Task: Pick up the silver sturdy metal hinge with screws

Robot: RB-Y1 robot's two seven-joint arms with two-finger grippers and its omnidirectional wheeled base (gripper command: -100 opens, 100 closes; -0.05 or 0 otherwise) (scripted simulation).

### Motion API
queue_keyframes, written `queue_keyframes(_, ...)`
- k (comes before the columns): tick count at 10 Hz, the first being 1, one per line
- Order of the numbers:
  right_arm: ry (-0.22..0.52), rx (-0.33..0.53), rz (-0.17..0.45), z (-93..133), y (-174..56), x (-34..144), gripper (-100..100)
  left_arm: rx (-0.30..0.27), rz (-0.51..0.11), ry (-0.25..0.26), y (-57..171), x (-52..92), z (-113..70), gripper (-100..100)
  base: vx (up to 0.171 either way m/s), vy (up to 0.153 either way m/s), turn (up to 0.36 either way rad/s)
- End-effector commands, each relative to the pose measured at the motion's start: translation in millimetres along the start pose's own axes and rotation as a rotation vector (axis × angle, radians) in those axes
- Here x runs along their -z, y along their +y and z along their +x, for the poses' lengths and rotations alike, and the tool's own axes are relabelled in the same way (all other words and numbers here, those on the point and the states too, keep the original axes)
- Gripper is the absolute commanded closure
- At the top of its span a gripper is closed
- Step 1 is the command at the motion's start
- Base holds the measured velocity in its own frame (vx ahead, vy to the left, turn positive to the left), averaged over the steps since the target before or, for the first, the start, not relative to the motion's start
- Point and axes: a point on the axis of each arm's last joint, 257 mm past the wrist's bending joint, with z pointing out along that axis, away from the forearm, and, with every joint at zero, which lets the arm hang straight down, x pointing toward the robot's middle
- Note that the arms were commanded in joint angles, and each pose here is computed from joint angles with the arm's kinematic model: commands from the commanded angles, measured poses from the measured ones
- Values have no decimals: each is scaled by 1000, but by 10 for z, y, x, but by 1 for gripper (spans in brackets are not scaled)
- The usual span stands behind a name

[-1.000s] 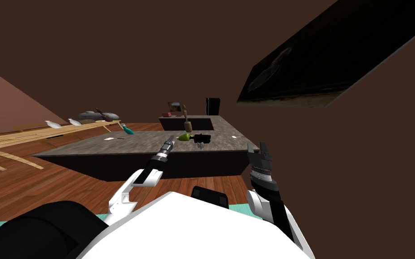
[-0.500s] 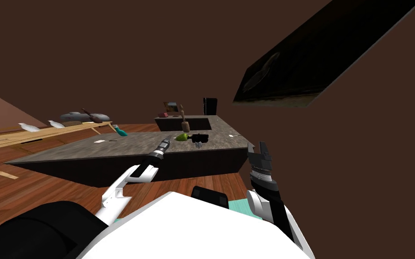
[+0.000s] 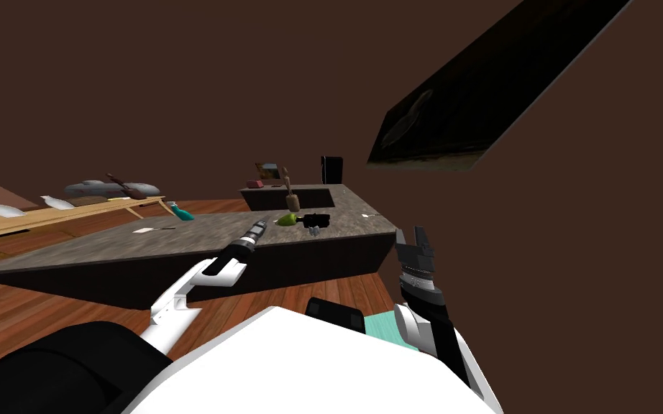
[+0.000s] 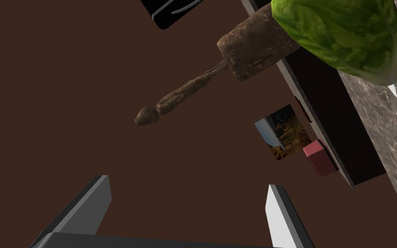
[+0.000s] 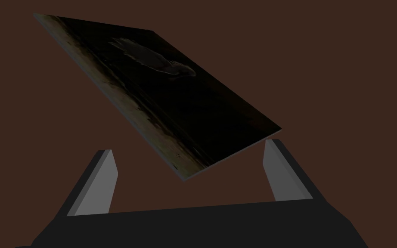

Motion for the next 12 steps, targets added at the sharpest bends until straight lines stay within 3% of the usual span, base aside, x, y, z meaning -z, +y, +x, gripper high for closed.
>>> queue_keyframes(1, 0, 0, 0, 0, 0, 0, 0, -41, -41, -13, 87, -69, -180, -100, -19, -22, -105)
queue_keyframes(3, 0, 0, 0, 0, 0, 0, 0, -41, -77, -10, 182, -63, -176, -100, -11, -13, -31)
queue_keyframes(4, 0, 0, 0, 0, 0, 0, 0, -72, -104, -24, 228, -111, -337, -100, -9, -23, -135)
queue_keyframes(5, 0, 0, 0, 0, 0, 0, 0, -72, -133, -22, 301, -102, -334, -100, -9, -17, -51)
queue_keyframes(6, 0, 0, 0, 0, 0, 0, 0, -98, -165, -35, 356, -142, -494, -100, -8, -23, -86)
queue_keyframes(7, 0, 0, 0, 0, 0, 0, 0, -97, -189, -34, 418, -131, -492, -100, -6, -23, -58)
queue_keyframes(10, 0, 0, 0, 0, 0, 0, 0, -133, -263, -63, 541, -187, -798, -100, 5, -40, -83)
queue_keyframes(12, 0, 0, 0, 0, 0, 0, 0, -132, -303, -60, 642, -159, -796, -100, 3, -23, -13)
